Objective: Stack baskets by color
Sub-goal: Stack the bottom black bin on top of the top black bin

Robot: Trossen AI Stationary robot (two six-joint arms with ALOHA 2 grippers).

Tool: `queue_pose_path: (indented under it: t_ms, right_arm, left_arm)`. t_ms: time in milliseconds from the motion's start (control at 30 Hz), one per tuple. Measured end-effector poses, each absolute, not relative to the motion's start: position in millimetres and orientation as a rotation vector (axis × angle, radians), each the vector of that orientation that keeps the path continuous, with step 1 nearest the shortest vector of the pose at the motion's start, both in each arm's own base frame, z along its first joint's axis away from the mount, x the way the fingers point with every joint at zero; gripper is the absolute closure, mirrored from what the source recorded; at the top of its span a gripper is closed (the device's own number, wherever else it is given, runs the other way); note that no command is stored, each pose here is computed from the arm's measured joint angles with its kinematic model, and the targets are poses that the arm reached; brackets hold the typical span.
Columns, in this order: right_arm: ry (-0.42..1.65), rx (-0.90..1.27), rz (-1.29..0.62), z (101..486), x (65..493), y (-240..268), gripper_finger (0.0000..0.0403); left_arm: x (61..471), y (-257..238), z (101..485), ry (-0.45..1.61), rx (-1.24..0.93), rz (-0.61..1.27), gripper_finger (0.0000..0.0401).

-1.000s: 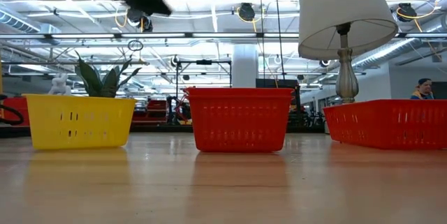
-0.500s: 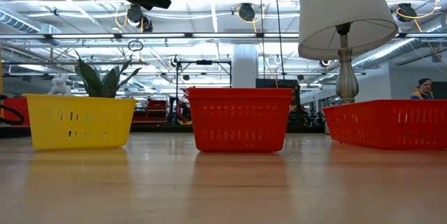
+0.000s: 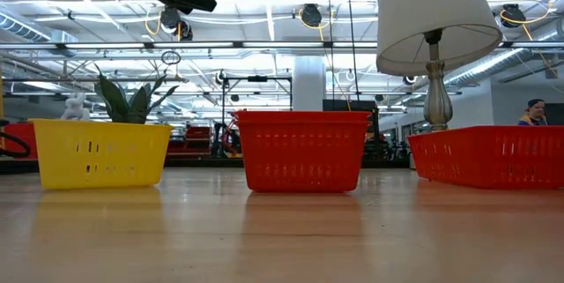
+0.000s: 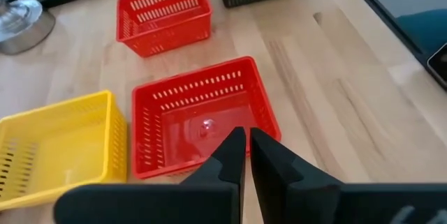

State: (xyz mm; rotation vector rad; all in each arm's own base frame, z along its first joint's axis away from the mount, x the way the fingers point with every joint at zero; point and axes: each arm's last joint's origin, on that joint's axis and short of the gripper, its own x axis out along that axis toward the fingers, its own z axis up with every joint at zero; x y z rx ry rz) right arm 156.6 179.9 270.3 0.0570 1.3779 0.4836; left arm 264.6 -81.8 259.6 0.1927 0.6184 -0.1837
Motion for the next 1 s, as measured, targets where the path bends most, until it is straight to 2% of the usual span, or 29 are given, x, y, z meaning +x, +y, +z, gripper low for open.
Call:
queue_pose_path:
  t_ms: [433,800,1000]
  right_arm:
    - [1.339,-0.273,0.725,253,142,184,0.0261]
    - [1.430,-0.480,0.788,250,132,172,0.0261]
    - [1.361,-0.559,0.848,248,134,173,0.0261]
  left_arm:
    - [268,-84,266,0.544,0.048,-0.104,0.0375]
    - [268,-87,265,0.545,0.002,-0.057,0.0375]
    - [268,-87,265,0.544,-0.006,-0.051,0.0375]
